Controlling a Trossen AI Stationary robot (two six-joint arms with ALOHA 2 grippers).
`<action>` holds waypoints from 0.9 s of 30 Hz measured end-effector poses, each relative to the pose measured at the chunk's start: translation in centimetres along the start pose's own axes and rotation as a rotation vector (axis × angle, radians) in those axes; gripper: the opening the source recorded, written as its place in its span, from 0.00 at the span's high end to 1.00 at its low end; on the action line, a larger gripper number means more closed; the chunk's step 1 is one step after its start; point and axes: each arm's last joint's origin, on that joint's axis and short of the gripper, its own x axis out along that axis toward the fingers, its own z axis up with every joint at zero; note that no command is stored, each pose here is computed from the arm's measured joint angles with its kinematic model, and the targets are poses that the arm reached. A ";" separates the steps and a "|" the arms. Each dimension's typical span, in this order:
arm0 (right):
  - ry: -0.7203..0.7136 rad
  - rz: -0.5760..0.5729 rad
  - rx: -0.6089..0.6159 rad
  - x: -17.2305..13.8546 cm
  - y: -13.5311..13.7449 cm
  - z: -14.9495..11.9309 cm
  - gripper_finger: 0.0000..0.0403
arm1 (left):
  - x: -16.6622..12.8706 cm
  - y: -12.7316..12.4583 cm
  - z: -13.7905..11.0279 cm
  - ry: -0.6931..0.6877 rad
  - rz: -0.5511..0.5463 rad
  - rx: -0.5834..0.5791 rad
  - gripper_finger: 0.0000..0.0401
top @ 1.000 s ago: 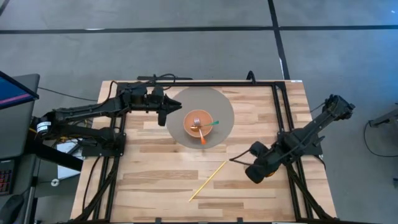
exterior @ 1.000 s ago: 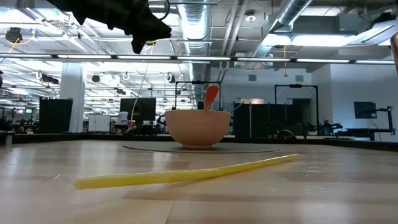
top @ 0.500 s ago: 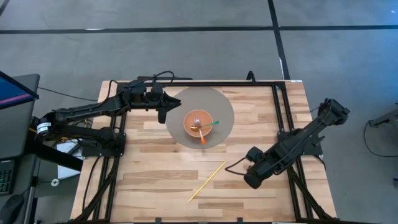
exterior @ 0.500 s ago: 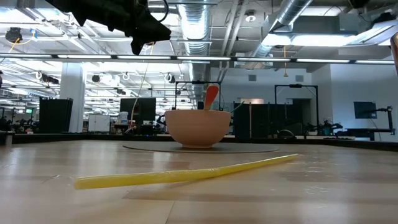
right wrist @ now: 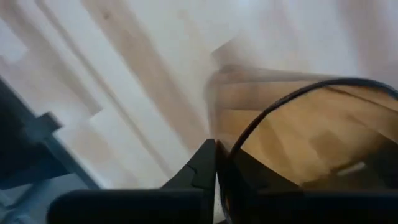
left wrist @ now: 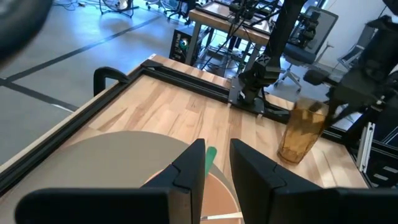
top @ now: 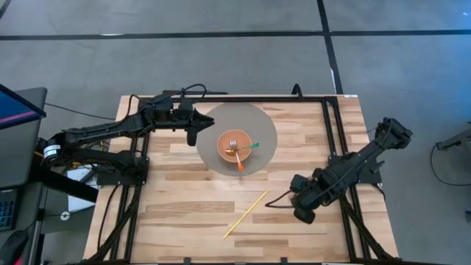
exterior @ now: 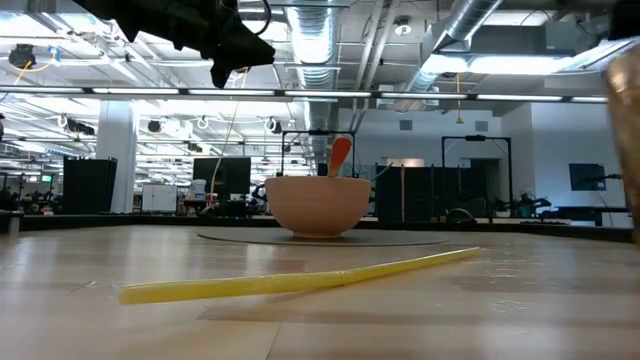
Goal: Pick & Place Utensil
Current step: Put the brown cup to the right side of the orange bowl on the gray table placemat
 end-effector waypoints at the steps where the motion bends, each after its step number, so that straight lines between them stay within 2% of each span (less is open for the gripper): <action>1: -0.018 -0.017 -0.034 -0.4 -0.3 0.2 0.98 | 0.0 0.0 0.0 0.000 0.000 0.000 0.81; 7: -0.166 -0.234 -0.196 -3.2 -3.5 2.2 0.97 | 0.0 0.0 0.0 0.000 0.000 0.000 0.81; 12: -0.272 -0.386 -0.395 -4.3 -6.5 6.0 0.99 | 0.0 0.0 0.0 -0.003 0.000 0.001 0.81; 19: -0.328 -0.385 -0.553 -4.0 -10.8 13.1 0.99 | 0.0 0.0 0.1 -0.005 -0.001 0.001 0.81; 22: -0.376 -0.370 -0.614 -4.3 -12.6 15.0 0.99 | 0.0 0.0 0.0 -0.005 -0.001 0.001 0.81; 27: -0.407 -0.390 -0.625 -4.4 -15.9 17.2 0.99 | 0.0 0.0 0.0 -0.005 -0.001 0.001 0.81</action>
